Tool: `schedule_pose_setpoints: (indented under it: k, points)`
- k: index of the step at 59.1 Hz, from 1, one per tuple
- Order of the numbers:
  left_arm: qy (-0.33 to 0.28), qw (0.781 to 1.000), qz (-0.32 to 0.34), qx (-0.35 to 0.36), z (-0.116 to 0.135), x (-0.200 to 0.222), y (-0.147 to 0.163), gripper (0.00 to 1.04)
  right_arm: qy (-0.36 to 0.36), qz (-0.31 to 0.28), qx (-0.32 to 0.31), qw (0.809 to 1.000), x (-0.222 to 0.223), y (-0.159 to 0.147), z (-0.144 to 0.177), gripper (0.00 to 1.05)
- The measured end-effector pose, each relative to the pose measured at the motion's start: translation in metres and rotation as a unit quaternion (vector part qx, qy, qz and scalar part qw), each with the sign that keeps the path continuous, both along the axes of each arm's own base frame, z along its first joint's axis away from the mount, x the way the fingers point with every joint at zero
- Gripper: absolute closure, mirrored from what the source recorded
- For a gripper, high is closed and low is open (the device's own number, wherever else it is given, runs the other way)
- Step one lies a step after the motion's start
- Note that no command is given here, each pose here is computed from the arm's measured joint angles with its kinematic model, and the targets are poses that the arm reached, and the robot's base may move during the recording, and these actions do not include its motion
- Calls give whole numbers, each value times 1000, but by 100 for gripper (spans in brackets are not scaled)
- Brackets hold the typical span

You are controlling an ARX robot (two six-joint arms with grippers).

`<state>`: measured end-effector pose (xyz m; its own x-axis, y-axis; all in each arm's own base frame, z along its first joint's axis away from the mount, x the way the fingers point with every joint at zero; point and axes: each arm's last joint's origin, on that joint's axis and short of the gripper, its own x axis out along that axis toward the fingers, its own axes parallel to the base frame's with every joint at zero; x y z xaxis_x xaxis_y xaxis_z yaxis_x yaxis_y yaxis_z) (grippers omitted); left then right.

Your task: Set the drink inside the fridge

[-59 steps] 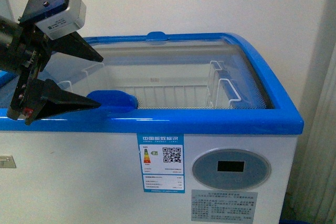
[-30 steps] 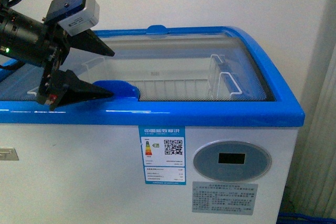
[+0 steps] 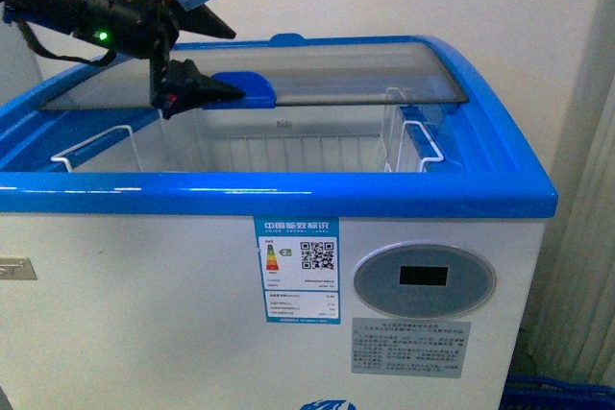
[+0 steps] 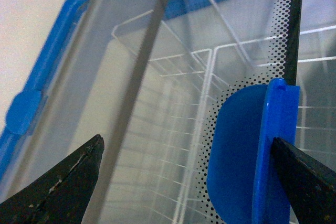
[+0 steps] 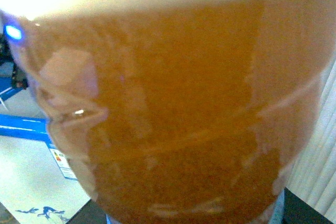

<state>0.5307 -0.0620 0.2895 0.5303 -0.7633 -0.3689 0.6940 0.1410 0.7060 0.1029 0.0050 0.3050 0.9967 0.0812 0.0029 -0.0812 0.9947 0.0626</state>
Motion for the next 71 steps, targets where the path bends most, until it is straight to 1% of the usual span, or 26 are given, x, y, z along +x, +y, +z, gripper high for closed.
schedule_pose_setpoints:
  k: [6, 12, 20, 22, 24, 26, 31, 32, 34, 35, 38, 39, 43, 44, 45, 47, 50, 54, 58, 59, 60, 62, 64, 66, 68, 71]
  points:
    - [-22, 1000, 16, 2, 1, 18, -7, 8, 0, 0, 0, 1000, 0, 0, 0, 65]
    - [-31, 999, 23, -3, 2, 24, -10, 8, 0, 0, 0, 1000, 0, 0, 0, 65]
    - [-69, 997, 40, -18, 1, 35, -16, 8, 0, 1, 0, 1000, 0, 0, 0, 65]
    - [-89, 993, 72, -24, 1, 41, -17, 8, 0, 2, 0, 1000, 0, 0, 0, 65]
    - [-104, 990, 86, -28, 1, 44, -16, 8, 0, 2, 0, 1000, 0, 0, 0, 65]
    - [-141, 980, 138, -33, 0, 50, -15, 8, 0, 1, 0, 1000, 0, 0, 0, 65]
    - [-177, 964, 188, -66, -5, 56, -11, 8, 0, 0, 0, 1000, 0, 0, 0, 65]
    - [-186, 958, 205, -80, -6, 57, -10, 8, 0, -1, 0, 1000, 0, 0, 0, 65]
    - [-185, 951, 225, -101, -9, 55, -8, 8, 0, -2, 0, 1000, 0, 0, 0, 65]
    - [-185, 944, 247, -114, -10, 53, -7, 8, 0, -2, 0, 1000, 0, 0, 0, 65]
    - [-185, 932, 283, -130, -9, 48, -5, 8, 0, -1, 0, 1000, 0, 0, 0, 65]
    - [-177, 924, 305, -148, -8, 44, -4, 8, 0, 2, 0, 1000, 0, 0, 0, 65]
    - [-152, 908, 353, -168, -8, 32, -6, 8, 0, 8, 0, 1000, 0, 1, 0, 65]
    - [-145, 904, 363, -171, -7, 29, -6, 8, 0, 8, 0, 1000, 0, 1, 0, 65]
    - [-139, 892, 395, -169, -6, 21, -5, 8, 0, 9, 0, 1000, 0, 1, 0, 65]
    - [-129, 881, 418, -181, -3, 12, -2, 8, 0, 9, 0, 1000, 0, 1, 0, 65]
    - [-105, 868, 441, -202, 6, -8, 13, 8, -1, 5, 0, 1000, 0, 1, 0, 65]
    - [-81, 856, 456, -228, 17, -34, 30, 8, -2, -1, 0, 1000, -1, 0, 0, 65]
    - [-61, 836, 461, -291, 38, -96, 58, 8, -2, -11, 0, 1000, -1, -1, 0, 65]
    - [-57, 831, 464, -300, 41, -113, 63, 8, -2, -10, 0, 1000, -1, -1, 0, 65]
    - [-50, 822, 469, -318, 42, -130, 66, 9, -1, -8, 0, 1000, -1, 0, 0, 65]
    - [-55, 798, 478, -363, 42, -162, 69, 15, -1, -5, 0, 1000, 0, 0, 0, 65]
    - [-56, 782, 472, -404, 37, -189, 69, 22, -1, 3, -1, 1000, 0, 0, 0, 65]
    - [-50, 776, 464, -424, 29, -205, 67, 28, 18, 15, -16, 1000, 2, 1, 0, 65]
    - [-36, 771, 462, -438, 14, -221, 65, 35, 72, 43, -46, 995, 3, 1, 4, 65]
    - [-23, 769, 463, -441, 2, -230, 64, 40, 114, 65, -82, 988, 4, 0, 7, 65]
